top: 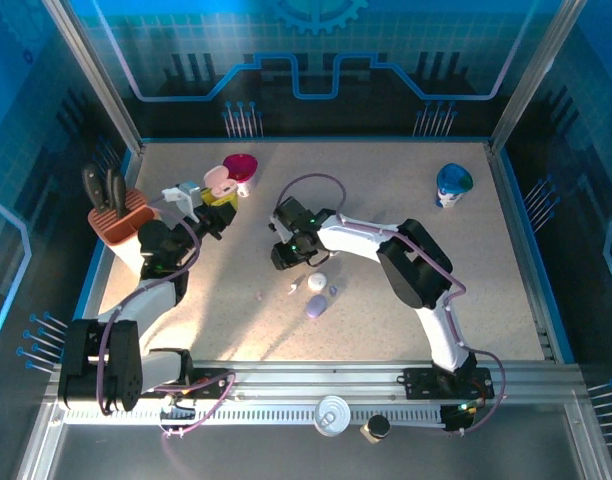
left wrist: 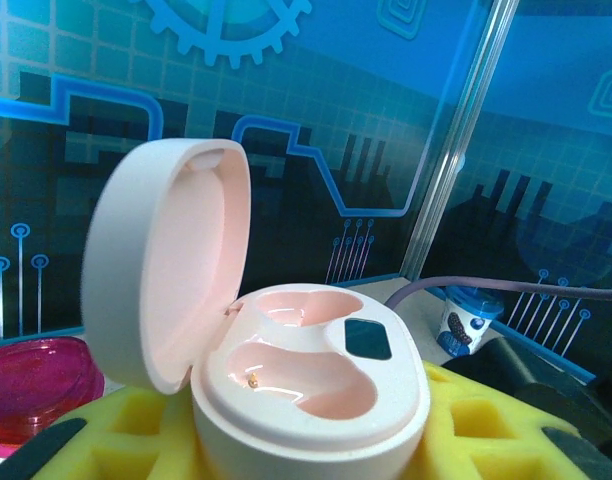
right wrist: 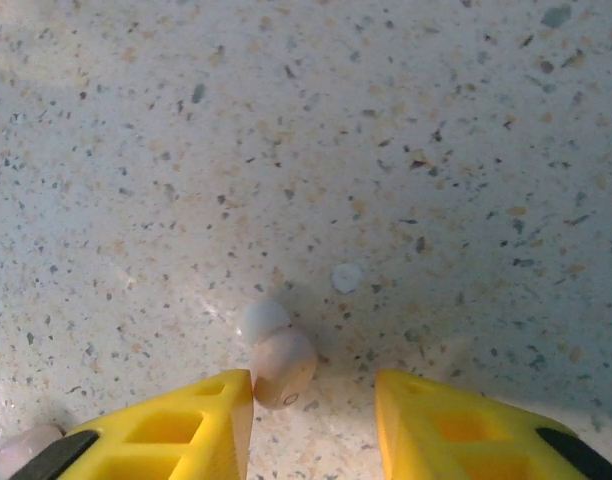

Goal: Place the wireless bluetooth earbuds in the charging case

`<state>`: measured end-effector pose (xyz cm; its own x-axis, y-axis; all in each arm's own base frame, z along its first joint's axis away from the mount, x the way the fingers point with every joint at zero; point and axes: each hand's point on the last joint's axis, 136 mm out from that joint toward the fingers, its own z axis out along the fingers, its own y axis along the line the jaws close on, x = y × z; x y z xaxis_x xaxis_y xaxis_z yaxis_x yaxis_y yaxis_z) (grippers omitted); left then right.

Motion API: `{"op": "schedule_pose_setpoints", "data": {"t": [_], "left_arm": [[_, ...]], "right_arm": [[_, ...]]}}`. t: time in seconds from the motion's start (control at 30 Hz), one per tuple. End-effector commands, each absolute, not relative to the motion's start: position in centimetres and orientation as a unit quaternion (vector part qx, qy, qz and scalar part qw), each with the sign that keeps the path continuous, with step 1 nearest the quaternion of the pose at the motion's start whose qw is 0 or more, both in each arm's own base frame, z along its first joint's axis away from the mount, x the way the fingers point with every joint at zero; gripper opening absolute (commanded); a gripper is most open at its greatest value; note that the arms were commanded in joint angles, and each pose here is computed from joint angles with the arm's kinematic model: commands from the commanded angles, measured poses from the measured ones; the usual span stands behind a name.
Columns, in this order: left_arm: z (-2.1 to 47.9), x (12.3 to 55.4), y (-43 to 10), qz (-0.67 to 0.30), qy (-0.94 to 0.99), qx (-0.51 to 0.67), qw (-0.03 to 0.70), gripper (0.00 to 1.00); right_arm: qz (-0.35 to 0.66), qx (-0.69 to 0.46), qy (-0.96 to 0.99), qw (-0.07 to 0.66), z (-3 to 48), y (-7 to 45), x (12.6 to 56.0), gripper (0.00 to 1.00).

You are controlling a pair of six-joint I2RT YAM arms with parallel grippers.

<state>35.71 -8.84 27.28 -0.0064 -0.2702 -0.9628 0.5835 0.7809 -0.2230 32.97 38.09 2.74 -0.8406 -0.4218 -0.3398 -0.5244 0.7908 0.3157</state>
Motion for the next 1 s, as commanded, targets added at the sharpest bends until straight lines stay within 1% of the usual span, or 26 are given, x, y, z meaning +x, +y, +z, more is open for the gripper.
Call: {"op": "schedule_pose_setpoints", "data": {"t": [0.0, 0.2, 0.37, 0.5, 0.53, 0.57, 0.67, 0.87, 0.97], "left_arm": [[28.5, 35.3, -8.5, -0.292, 0.625, 0.135, 0.711, 0.36], [28.4, 35.4, -8.6, -0.294, 0.626, 0.137, 0.709, 0.35], [28.4, 35.4, -8.6, -0.297, 0.626, 0.138, 0.708, 0.35], [28.4, 35.4, -8.8, -0.300, 0.627, 0.140, 0.705, 0.35], [28.4, 35.4, -8.8, -0.301, 0.627, 0.140, 0.705, 0.35], [28.4, 35.3, -8.8, -0.302, 0.627, 0.141, 0.705, 0.35], [28.4, 35.3, -8.9, -0.304, 0.626, 0.141, 0.704, 0.35], [28.3, 35.3, -8.9, -0.306, 0.626, 0.141, 0.703, 0.35], [28.2, 35.3, -9.0, -0.305, 0.628, 0.143, 0.702, 0.35]], "right_arm": [[0.251, -0.233, 0.934, 0.101, 2.8, 39.3, 32.6, 0.35], [0.271, -0.223, 0.932, 0.086, 2.2, 39.5, 32.6, 0.31], [0.267, -0.216, 0.935, 0.085, 1.6, 39.2, 32.9, 0.26], [0.255, -0.209, 0.940, 0.085, 1.3, 38.5, 33.3, 0.26], [0.253, -0.207, 0.941, 0.083, 1.2, 38.3, 33.3, 0.27], [0.252, -0.204, 0.942, 0.082, 1.0, 38.2, 33.4, 0.30], [0.254, -0.199, 0.943, 0.084, 1.0, 38.3, 33.7, 0.31], [0.249, -0.196, 0.945, 0.085, 0.9, 38.4, 34.1, 0.22], [0.247, -0.195, 0.945, 0.091, 1.6, 38.0, 34.2, 0.21]]}}
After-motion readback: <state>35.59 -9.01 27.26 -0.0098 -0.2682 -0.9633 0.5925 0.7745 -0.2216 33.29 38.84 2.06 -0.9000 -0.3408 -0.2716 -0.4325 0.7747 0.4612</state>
